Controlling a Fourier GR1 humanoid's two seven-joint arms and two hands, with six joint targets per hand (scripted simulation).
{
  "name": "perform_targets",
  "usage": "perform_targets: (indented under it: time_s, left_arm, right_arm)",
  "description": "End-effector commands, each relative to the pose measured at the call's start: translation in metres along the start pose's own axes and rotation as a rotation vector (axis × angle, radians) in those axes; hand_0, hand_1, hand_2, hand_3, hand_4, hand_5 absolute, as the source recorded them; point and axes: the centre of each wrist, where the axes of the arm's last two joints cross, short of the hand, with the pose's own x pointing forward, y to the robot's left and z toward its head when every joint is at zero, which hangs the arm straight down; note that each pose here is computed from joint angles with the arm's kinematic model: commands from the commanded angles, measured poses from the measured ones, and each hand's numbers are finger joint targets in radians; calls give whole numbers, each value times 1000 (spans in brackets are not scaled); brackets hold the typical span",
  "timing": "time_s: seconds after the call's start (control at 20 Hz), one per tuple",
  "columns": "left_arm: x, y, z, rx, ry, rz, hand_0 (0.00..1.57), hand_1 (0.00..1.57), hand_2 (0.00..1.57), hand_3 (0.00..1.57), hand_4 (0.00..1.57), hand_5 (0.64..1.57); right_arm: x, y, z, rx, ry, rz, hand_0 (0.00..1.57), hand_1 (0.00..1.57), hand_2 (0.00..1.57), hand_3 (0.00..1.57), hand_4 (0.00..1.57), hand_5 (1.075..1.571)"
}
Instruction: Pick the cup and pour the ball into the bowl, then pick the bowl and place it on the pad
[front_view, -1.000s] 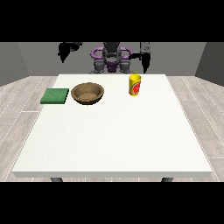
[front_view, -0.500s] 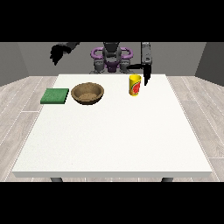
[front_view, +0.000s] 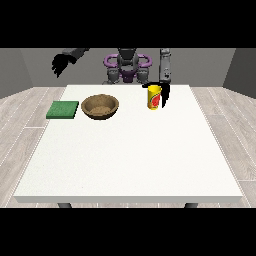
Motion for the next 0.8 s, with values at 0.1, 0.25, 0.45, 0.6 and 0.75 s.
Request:
perform_targets:
  time_s: [0.1, 0.25, 0.45, 0.6, 0.75]
  left_arm:
    - [-23, -2, 3, 54, -5, -37, 698, 698, 639, 0, 1006, 1553]
    - [-17, 3, -10, 109, -48, -215, 1226, 1226, 1571, 1571, 1336, 1481]
    - [-40, 3, 13, 178, -39, -222, 1283, 1283, 1571, 1571, 1366, 1457]
    - [-18, -5, -15, 98, -25, -266, 1283, 1283, 1571, 1571, 1408, 1418]
    - [-7, -37, -20, 41, 29, -395, 1267, 1267, 1571, 1571, 1401, 1432]
  right_arm:
    - [19, -9, -16, 19, -68, 1, 0, 0, 0, 0, 679, 1569]
    - [43, -7, -20, 73, -57, -13, 0, 0, 0, 140, 647, 1569]
    - [53, -25, -12, 105, -112, -24, 0, 0, 0, 164, 642, 1568]
    - [29, -61, -5, 11, -26, -9, 0, 0, 0, 151, 628, 1566]
    - [8, -63, 4, -38, 111, 1, 0, 0, 0, 293, 636, 1567]
